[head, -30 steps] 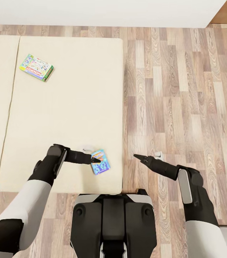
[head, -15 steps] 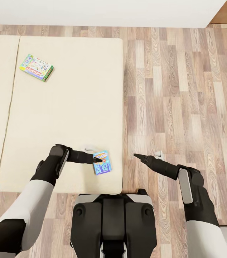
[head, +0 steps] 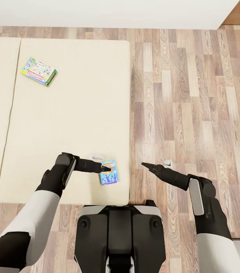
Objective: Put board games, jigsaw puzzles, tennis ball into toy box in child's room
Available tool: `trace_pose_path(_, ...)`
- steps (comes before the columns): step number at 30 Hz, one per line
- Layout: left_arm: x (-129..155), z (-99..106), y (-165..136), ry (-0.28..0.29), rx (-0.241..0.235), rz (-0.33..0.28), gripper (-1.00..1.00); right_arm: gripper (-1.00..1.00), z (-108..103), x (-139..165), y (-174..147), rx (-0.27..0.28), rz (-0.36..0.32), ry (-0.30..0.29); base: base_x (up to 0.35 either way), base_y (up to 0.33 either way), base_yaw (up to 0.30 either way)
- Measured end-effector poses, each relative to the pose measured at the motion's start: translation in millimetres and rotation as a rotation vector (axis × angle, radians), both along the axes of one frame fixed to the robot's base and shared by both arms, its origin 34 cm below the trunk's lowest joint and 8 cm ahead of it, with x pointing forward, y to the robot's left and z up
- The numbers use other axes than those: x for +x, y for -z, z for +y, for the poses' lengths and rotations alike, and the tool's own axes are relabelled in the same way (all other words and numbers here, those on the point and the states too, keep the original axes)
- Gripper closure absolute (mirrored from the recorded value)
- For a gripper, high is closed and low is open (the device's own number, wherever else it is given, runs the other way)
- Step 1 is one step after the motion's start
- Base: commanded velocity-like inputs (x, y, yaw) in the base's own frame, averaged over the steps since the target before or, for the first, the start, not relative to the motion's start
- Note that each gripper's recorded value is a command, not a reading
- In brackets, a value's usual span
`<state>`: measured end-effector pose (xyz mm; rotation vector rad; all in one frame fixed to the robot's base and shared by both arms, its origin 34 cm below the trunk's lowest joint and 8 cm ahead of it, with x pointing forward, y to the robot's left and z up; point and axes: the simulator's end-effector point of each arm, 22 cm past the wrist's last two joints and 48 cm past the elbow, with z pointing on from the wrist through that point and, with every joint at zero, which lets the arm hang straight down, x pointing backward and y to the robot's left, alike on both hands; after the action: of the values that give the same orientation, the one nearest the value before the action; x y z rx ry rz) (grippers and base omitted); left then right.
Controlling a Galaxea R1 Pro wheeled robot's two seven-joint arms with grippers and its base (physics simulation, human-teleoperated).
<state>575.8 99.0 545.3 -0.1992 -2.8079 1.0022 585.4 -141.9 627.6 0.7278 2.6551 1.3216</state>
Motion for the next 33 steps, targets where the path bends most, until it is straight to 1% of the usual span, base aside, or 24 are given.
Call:
trace_pose_path(4,0,-2,0,-0.001,-0.003,-0.001,-1.00,-1.00,0,0,0,0.000,0.000,0.000,0.000,0.000,0.000)
trace_pose_path(14,0,-20,-5,-0.004,-0.031,0.003,-1.00,-1.00,0,0,0,0.000,0.000,-0.001,0.000,0.000,0.000)
trace_pose_path(21,0,-28,-8,-0.005,-0.043,0.005,-1.00,-1.00,-1,0,0,-0.001,0.000,0.001,0.000,0.000,0.000)
trace_pose_path(29,0,-33,-9,-0.006,-0.049,0.007,-1.00,-1.00,-1,0,0,-0.001,0.000,0.002,0.000,0.000,0.000)
trace_pose_path(33,0,-32,-7,-0.004,-0.043,0.006,-1.00,-1.00,-1,0,0,-0.002,-0.001,0.002,0.000,0.000,0.000)
